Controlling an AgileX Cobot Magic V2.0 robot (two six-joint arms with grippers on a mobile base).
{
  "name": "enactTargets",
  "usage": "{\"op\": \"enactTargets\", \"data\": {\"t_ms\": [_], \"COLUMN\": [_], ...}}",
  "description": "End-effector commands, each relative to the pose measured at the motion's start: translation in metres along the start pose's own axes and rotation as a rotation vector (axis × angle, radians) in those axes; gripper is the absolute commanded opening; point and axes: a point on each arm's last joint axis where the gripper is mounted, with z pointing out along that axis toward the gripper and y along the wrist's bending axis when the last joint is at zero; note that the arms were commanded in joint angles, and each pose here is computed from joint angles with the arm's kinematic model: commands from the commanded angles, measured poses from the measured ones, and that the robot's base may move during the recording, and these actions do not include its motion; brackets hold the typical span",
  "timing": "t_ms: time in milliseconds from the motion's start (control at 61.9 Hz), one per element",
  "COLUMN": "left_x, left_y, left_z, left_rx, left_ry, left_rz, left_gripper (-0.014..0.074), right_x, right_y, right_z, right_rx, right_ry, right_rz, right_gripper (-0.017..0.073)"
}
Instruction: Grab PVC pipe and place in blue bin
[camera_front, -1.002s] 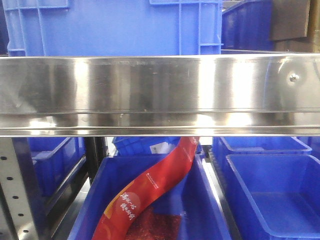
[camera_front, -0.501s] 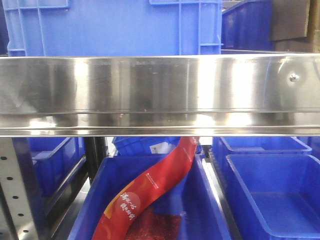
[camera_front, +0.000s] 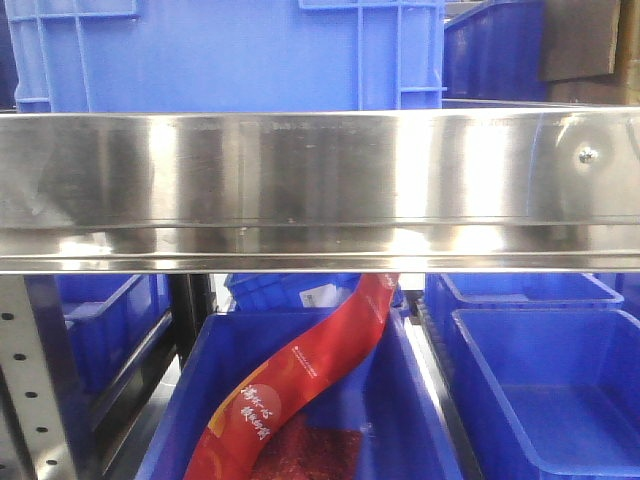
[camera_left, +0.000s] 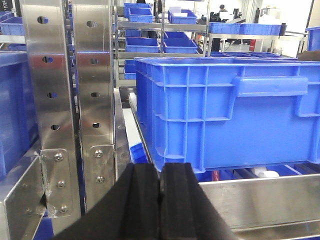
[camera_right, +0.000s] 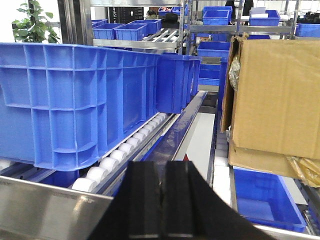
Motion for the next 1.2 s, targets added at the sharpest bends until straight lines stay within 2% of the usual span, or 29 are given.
{"op": "enactTargets", "data": {"t_ms": [0,194,436,679,824,970,1180], "left_x": [-0.001,0.003,0.037,0.073,0.088,0.090,0.096], "left_y": [0.000,0.002,0.004,0.005,0.011,0.017,0.018], "left_z": [-0.001,0.006,0.021,0.030,0.031,0.030,0.030], "left_rx": [-0.005,-0.018,-0.032,-0.046,-0.140,-0.231,-0.255], "left_ry": [-0.013,-0.131,-0.198,-0.132,-0.087,-0.082,-0.021], "left_rz": [-0.007,0.001,0.014,0.010,0.015,0.006,-0.015], "left_gripper": [-0.0111,-0.0111,-0.0111,-0.0111,-0.0111,-0.0111,-0.0111], "right_x": [-0.002,-0.002,-0.002,-0.002,-0.002,-0.002,-0.002], "right_y": [-0.001,-0.001,-0.001,-0.001,-0.001,-0.001,-0.001], "right_z": [-0.001,-0.001,-0.001,-0.001,-0.001,-0.001,-0.001], "right_rx": [0.011,0.011,0.011,0.011,0.011,0.011,0.011], "right_ry": [-0.026,-0.026,-0.026,-0.026,-0.026,-0.026,-0.026], "right_rz": [0.005,0.005,0.005,0.005,0.005,0.005,0.005], "right_gripper": [-0.0160,-0.0160,-0.0160,-0.0160,-0.0160,-0.0160,-0.0160]}}
